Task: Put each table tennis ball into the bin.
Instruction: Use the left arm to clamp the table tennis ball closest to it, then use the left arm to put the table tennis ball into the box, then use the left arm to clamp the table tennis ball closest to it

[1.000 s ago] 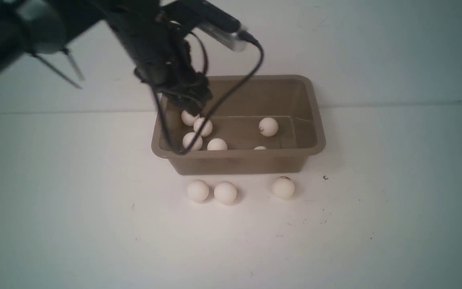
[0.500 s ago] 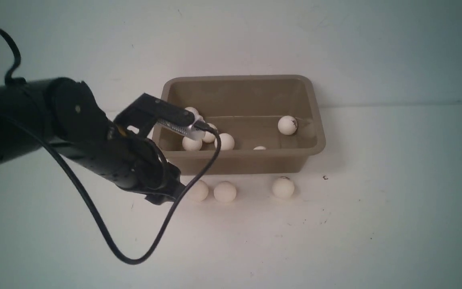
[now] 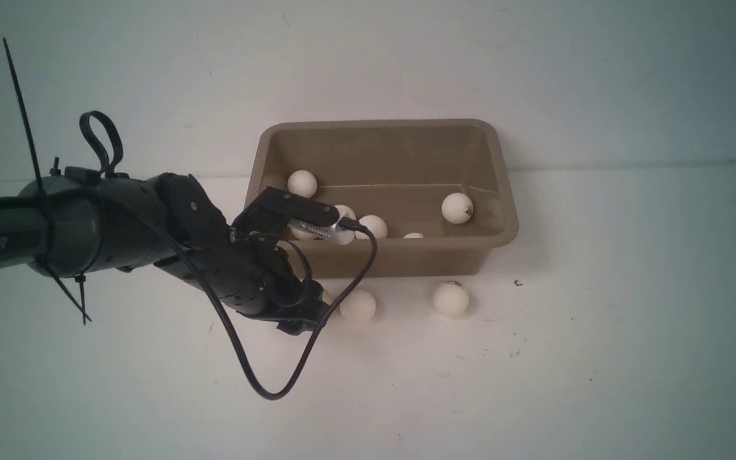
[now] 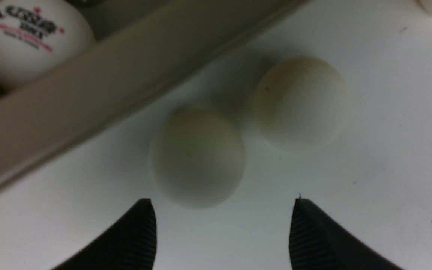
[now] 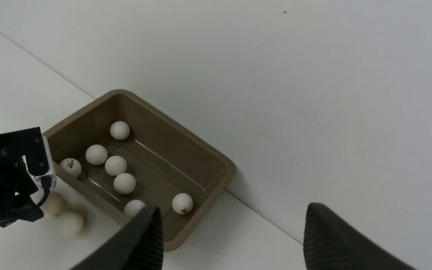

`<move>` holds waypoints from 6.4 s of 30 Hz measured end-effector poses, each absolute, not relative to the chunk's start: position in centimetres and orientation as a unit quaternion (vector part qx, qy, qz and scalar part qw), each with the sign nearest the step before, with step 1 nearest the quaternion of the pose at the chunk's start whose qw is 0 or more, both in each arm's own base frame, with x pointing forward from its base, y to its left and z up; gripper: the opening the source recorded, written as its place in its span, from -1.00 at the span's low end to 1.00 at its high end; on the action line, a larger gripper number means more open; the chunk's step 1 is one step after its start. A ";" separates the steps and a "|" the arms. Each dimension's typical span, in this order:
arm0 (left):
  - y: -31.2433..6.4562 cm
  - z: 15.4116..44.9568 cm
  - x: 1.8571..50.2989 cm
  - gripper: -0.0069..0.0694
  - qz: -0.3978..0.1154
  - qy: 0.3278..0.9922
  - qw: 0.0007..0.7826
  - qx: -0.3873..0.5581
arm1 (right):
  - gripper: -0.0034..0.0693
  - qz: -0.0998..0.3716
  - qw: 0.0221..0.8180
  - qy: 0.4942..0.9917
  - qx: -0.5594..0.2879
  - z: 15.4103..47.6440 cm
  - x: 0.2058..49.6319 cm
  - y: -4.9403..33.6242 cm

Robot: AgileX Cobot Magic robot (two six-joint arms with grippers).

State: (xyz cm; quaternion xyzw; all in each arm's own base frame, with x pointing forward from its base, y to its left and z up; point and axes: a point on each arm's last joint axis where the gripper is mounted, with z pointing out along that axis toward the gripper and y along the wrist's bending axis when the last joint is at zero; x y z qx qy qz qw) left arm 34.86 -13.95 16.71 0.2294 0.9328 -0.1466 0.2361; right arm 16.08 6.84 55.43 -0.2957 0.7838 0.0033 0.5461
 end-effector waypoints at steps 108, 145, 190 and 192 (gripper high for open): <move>-18.0 19.7 46.7 0.57 -0.123 0.887 0.290 0.339 | 0.36 0.016 0.546 0.785 -0.293 55.4 16.0 7.0; -11.8 23.3 27.1 -0.29 -0.195 0.919 0.290 0.182 | 0.36 0.020 0.545 0.786 -0.292 55.4 16.0 7.0; -17.1 14.1 35.5 0.31 -0.190 0.895 0.303 0.266 | 0.36 0.043 0.544 0.784 -0.296 55.4 15.8 7.4; -17.1 13.6 35.5 0.31 -0.189 0.897 0.298 0.265 | 0.36 0.043 0.544 0.784 -0.296 55.4 15.8 7.4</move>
